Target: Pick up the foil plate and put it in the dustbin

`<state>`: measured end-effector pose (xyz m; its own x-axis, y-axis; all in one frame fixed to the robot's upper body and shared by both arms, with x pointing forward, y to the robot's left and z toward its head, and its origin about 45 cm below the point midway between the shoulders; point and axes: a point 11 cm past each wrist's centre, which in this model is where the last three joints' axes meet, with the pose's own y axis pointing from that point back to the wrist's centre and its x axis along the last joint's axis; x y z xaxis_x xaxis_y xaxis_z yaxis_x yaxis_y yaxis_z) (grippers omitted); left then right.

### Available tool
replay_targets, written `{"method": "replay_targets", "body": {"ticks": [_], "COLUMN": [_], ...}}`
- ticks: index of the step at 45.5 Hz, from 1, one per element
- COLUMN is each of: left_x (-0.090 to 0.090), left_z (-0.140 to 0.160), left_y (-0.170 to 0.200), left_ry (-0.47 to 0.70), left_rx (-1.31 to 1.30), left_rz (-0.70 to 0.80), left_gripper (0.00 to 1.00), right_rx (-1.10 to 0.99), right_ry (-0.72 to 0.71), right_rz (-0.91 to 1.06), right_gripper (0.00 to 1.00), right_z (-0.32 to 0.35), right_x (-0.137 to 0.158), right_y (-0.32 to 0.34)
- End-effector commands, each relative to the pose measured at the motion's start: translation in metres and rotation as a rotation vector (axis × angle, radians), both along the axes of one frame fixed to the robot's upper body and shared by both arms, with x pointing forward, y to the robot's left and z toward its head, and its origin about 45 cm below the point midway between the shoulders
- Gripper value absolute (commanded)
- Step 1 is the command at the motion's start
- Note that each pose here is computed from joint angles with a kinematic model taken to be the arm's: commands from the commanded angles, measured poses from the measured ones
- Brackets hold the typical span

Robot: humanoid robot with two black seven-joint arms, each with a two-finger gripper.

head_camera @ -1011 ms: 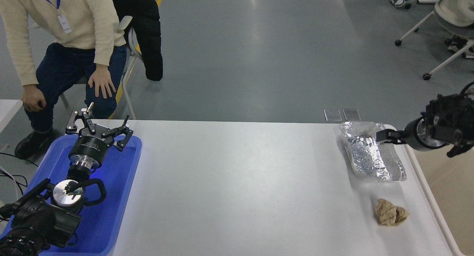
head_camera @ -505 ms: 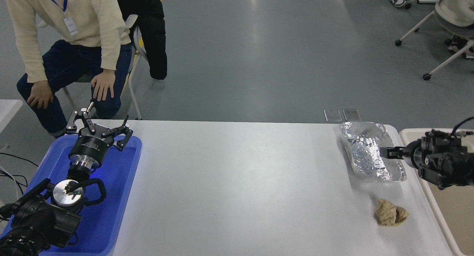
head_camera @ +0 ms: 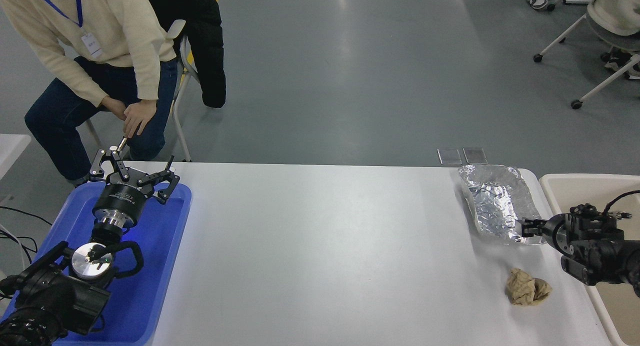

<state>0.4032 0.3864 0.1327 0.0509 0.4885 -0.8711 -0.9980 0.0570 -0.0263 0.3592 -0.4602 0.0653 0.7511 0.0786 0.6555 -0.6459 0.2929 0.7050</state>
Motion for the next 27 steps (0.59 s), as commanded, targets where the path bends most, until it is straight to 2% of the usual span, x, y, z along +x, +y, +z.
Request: {"method": "replay_targets", "body": {"ticks": [1,3,7,11,13,16,27], "left_x": [0.000,0.000,0.000,0.000,0.000,0.000,0.000], "left_z": [0.000,0.000,0.000,0.000,0.000,0.000,0.000], "left_y": [0.000,0.000,0.000,0.000,0.000,0.000,0.000], "left_ry": [0.000,0.000,0.000,0.000,0.000,0.000,0.000], "left_rx": [0.000,0.000,0.000,0.000,0.000,0.000,0.000], "left_rz": [0.001,0.001,0.001,0.001,0.001,0.001,0.001], "left_gripper": [1.00,1.00,1.00,1.00,1.00,1.00,1.00], "right_rx": [0.035,0.045,0.065,0.077,0.078,0.088,0.151], "right_ry": [-0.012,-0.014,-0.008,-0.005,0.003,0.024,0.051], "right_rz": [-0.028,-0.036,-0.054,-0.065,-0.068,-0.073,-0.105], "right_gripper": [0.46,0.44,0.30,0.22,0.11,0.01,0.00], "right_z": [-0.007,-0.008,-0.012,-0.014,-0.016,-0.020,-0.019], "right_x": [-0.005,-0.005,-0.009,-0.011,-0.013,-0.019,-0.027], "right_y": [0.004,0.005,0.006,0.007,0.007,0.007,0.012]}}
